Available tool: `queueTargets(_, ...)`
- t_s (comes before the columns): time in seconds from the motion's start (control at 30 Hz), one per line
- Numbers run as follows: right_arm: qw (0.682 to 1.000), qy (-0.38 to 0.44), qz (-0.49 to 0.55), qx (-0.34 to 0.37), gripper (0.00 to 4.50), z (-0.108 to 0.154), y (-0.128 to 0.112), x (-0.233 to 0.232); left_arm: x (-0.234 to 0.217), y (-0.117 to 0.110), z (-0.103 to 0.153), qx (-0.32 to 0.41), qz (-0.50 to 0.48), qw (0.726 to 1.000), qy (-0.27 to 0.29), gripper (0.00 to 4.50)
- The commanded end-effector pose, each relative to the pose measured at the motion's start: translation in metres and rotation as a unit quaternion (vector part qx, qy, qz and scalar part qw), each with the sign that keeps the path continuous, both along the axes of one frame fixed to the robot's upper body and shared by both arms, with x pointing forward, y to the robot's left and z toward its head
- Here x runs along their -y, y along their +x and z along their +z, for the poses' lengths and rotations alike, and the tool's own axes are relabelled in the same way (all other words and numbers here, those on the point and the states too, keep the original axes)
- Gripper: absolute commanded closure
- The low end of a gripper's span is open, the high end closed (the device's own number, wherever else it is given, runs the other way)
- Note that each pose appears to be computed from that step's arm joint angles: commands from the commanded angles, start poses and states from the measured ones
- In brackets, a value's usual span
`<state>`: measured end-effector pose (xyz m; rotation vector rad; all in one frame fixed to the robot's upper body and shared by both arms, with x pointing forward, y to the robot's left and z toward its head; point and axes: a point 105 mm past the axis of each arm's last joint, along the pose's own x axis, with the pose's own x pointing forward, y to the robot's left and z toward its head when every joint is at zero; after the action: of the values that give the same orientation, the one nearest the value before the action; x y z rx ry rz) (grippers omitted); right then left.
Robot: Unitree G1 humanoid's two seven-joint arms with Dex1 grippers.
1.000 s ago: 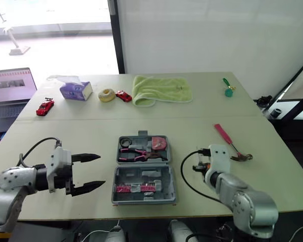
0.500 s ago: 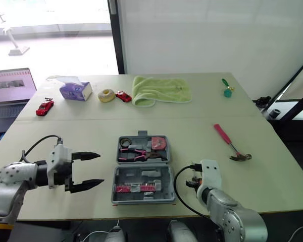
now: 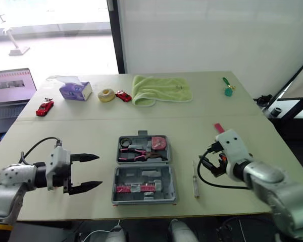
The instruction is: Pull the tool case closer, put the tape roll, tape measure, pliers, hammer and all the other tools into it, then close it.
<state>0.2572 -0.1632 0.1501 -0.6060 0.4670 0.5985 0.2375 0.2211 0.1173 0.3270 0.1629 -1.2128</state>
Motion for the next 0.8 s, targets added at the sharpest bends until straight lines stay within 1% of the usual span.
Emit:
queueTargets(0.03,0.969,-0.088,0.230,-0.008,0.02,-0.001,-0.017,-0.029,0.002,-0.002,0.003,0.006,-0.024,1.000,0.006,0.00)
queueTargets(0.1,0.915,-0.193,0.355,0.005,0.02,-0.008,-0.015,-0.030,0.004,-0.002,0.002,0.005,-0.034,0.999,0.006,0.00)
queueTargets(0.13,0.887,-0.236,0.398,0.011,0.02,-0.014,-0.012,-0.028,0.005,-0.001,0.002,0.004,-0.037,0.999,0.006,0.00)
queueTargets(0.2,0.845,-0.288,0.451,0.006,0.02,-0.025,-0.007,-0.021,0.006,0.001,0.003,0.006,-0.039,0.999,0.006,0.00)
queueTargets(0.27,0.781,-0.359,0.510,0.001,0.02,-0.038,-0.003,-0.009,0.008,0.003,0.004,0.008,-0.040,0.999,0.004,0.00)
queueTargets(0.3,0.755,-0.382,0.532,-0.005,0.02,-0.044,-0.001,-0.004,0.009,0.004,0.004,0.008,-0.041,0.999,0.003,0.00)
queueTargets(0.4,0.695,-0.429,0.577,-0.011,0.02,-0.056,0.007,0.005,0.010,0.004,0.005,0.010,-0.039,0.999,0.001,0.00)
queueTargets(0.43,0.683,-0.436,0.585,-0.011,0.02,-0.059,0.010,0.006,0.011,0.004,0.005,0.010,-0.038,0.999,0.000,0.00)
queueTargets(0.57,0.655,-0.454,0.604,-0.012,0.02,-0.067,0.022,0.001,0.010,0.001,0.002,0.008,-0.031,0.999,-0.003,0.00)
queueTargets(0.7,0.638,-0.464,0.614,-0.013,0.02,-0.075,0.031,-0.007,0.008,-0.002,-0.004,0.007,-0.023,1.000,-0.004,0.00)
queueTargets(0.77,0.626,-0.473,0.619,-0.018,0.53,-0.082,0.034,-0.008,0.006,-0.003,-0.007,0.006,-0.020,1.000,-0.004,0.00)
queueTargets(0.8,0.620,-0.478,0.622,-0.021,0.86,-0.085,0.035,-0.008,0.005,-0.004,-0.008,0.006,-0.018,1.000,-0.004,0.00)
